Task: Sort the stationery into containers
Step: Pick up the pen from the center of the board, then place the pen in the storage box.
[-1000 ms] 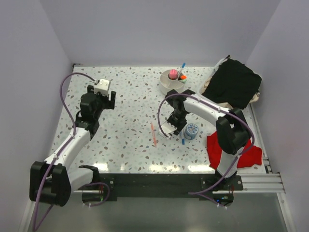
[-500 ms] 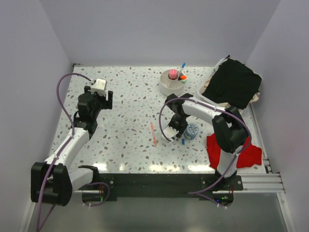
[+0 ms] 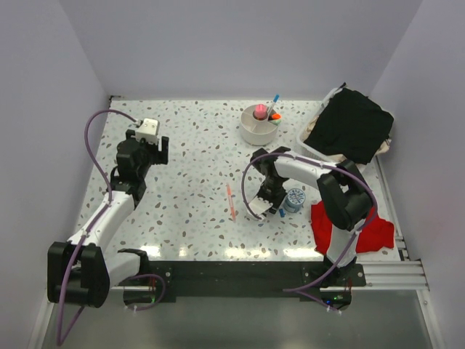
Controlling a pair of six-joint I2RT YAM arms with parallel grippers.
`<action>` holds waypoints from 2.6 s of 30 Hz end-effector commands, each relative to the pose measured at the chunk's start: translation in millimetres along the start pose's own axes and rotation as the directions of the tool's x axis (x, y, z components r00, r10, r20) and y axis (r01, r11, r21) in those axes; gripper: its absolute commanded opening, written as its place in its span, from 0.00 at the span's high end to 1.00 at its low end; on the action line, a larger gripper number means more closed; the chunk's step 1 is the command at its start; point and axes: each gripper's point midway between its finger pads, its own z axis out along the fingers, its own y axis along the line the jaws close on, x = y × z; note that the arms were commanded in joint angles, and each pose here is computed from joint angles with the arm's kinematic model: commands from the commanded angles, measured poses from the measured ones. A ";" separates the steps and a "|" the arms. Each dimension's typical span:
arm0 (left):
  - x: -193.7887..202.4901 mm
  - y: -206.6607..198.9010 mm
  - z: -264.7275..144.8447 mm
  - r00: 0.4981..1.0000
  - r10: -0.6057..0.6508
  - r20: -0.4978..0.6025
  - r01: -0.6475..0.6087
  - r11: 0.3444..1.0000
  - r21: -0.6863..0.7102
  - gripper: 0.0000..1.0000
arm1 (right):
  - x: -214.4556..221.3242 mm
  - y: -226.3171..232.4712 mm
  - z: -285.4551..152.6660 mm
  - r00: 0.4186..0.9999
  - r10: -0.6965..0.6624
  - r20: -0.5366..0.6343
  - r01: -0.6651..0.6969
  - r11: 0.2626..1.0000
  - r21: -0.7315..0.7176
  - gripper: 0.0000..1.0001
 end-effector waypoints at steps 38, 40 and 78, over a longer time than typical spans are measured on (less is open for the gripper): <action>-47.7 -17.6 58.3 0.998 -0.066 0.004 0.065 0.988 0.140 0.23 | 172.6 -174.0 -414.8 -0.009 -0.205 0.979 -0.966 -0.251 -0.061 1.00; -48.7 -17.6 63.6 0.999 -0.047 -0.001 0.047 0.988 0.144 0.23 | 186.0 -167.8 -406.9 -0.010 -0.215 0.976 -0.956 -0.285 -0.073 1.00; -49.6 -44.2 103.3 0.997 0.059 -0.042 -0.051 0.983 0.175 0.23 | 249.8 -157.8 -319.3 0.153 -0.099 0.983 -0.870 -0.485 0.087 1.00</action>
